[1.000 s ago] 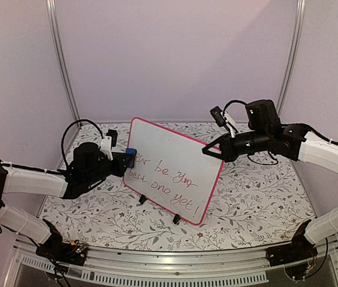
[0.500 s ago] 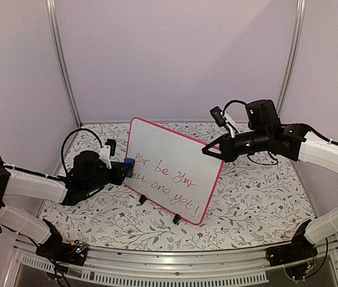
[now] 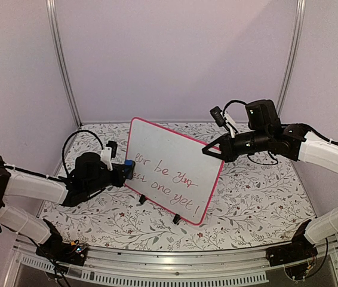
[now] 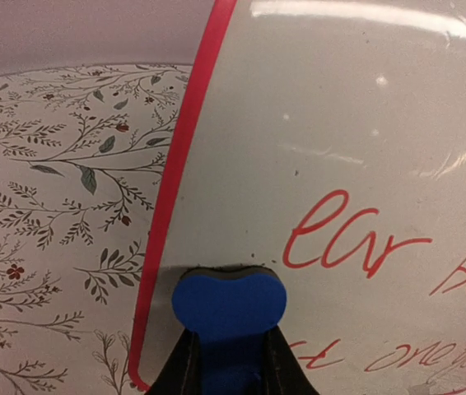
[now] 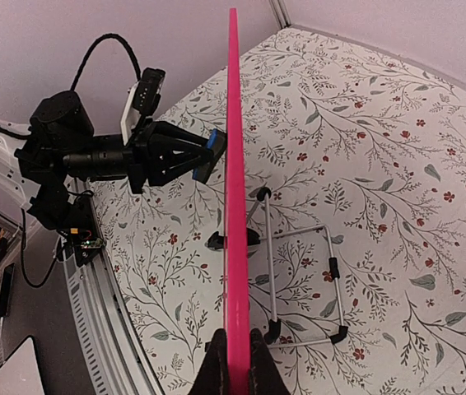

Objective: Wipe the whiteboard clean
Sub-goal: Erase the center of the whiteboard.

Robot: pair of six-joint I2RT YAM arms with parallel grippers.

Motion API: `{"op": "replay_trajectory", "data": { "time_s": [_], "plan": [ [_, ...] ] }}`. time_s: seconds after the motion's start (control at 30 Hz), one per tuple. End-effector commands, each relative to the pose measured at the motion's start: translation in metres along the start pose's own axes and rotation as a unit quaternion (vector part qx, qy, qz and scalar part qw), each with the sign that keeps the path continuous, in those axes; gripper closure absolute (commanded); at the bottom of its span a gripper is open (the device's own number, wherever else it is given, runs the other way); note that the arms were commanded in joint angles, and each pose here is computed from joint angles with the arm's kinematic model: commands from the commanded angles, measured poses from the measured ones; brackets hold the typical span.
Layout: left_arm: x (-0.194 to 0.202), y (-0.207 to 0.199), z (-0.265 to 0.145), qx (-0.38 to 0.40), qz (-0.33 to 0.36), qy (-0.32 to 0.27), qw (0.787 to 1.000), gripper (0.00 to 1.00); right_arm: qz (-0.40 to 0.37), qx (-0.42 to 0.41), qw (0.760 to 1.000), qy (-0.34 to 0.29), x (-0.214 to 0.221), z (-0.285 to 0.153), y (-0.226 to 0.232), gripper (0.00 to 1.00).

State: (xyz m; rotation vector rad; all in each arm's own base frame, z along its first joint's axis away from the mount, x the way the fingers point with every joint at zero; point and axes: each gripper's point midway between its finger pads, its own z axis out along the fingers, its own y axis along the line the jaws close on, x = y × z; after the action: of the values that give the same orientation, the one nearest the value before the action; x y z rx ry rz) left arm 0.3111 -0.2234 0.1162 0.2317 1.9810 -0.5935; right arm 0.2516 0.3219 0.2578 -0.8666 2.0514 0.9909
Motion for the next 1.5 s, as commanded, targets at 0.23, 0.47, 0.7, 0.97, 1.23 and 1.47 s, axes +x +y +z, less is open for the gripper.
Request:
{"op": "replay_trajectory", "data": {
  "time_s": [0.23, 0.47, 0.7, 0.97, 1.23, 1.47],
  "plan": [
    [-0.032, -0.03, 0.007, 0.028, 0.023, -0.014, 0.999, 0.85, -0.022, -0.028, 0.999, 0.022, 0.014, 0.002, 0.011, 1.0],
    [-0.045, -0.035, 0.009, 0.028, 0.034, -0.023, 0.999, 0.85, -0.022, -0.028, 0.999, 0.021, 0.014, 0.001, 0.012, 1.0],
    [-0.057, -0.038, 0.01, 0.025, 0.046, -0.032, 0.998, 0.85, -0.023, -0.029, 0.999, 0.021, 0.013, 0.001, 0.013, 1.0],
    [-0.073, -0.043, 0.009, 0.026, 0.055, -0.046, 0.997, 0.85, -0.022, -0.029, 0.999, 0.023, 0.014, 0.002, 0.012, 1.0],
    [-0.058, -0.036, 0.01, 0.02, 0.049, -0.035, 0.998, 0.85, -0.022, -0.029, 0.999, 0.023, 0.015, 0.002, 0.011, 1.0],
    [-0.029, -0.023, 0.012, 0.009, 0.036, -0.012, 0.999, 0.85, -0.022, -0.028, 0.999, 0.023, 0.015, 0.003, 0.011, 1.0]
  ]
}}
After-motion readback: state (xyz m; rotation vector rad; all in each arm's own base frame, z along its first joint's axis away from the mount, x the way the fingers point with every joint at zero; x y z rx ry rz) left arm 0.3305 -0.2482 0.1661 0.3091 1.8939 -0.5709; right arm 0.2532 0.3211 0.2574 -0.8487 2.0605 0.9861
